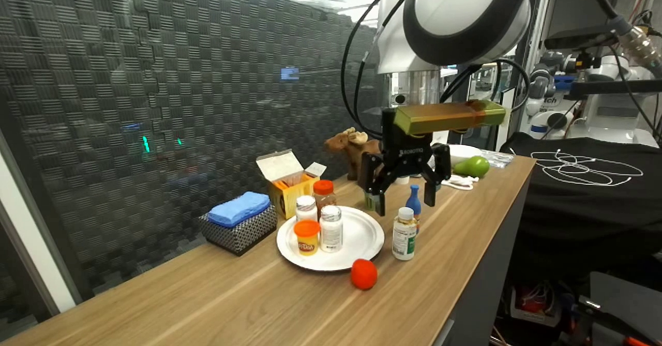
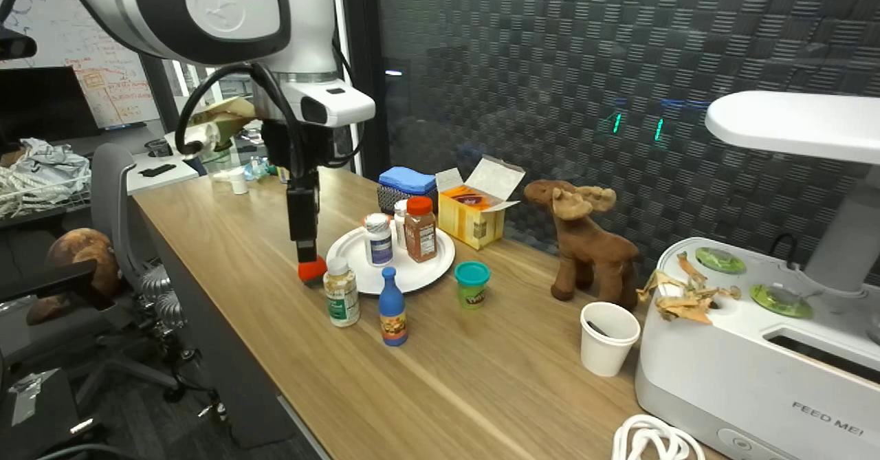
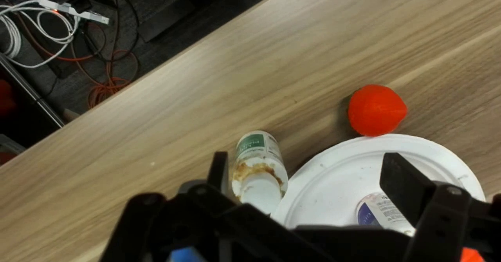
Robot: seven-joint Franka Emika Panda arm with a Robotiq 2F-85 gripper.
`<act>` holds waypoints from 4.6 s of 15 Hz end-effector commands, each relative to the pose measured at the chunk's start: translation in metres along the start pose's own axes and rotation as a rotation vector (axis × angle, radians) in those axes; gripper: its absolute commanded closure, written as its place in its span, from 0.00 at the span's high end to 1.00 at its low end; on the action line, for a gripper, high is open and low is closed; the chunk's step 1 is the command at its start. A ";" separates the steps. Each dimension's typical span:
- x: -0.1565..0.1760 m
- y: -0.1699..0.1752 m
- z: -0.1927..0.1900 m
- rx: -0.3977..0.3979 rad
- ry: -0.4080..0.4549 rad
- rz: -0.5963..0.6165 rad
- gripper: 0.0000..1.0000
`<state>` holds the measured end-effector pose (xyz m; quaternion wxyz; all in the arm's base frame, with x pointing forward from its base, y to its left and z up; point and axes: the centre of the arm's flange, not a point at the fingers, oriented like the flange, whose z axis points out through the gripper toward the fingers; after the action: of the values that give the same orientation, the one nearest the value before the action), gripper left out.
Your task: Place the bottles and orange plush toy on the white plate
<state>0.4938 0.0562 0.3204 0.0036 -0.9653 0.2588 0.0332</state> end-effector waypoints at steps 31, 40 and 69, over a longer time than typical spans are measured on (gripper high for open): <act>0.036 -0.015 -0.040 0.000 0.166 0.058 0.08; 0.085 -0.044 -0.039 0.029 0.202 0.020 0.08; 0.110 -0.102 0.002 0.083 0.137 -0.060 0.77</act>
<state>0.6321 0.0880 0.2977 0.0176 -0.9704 0.2379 -0.0371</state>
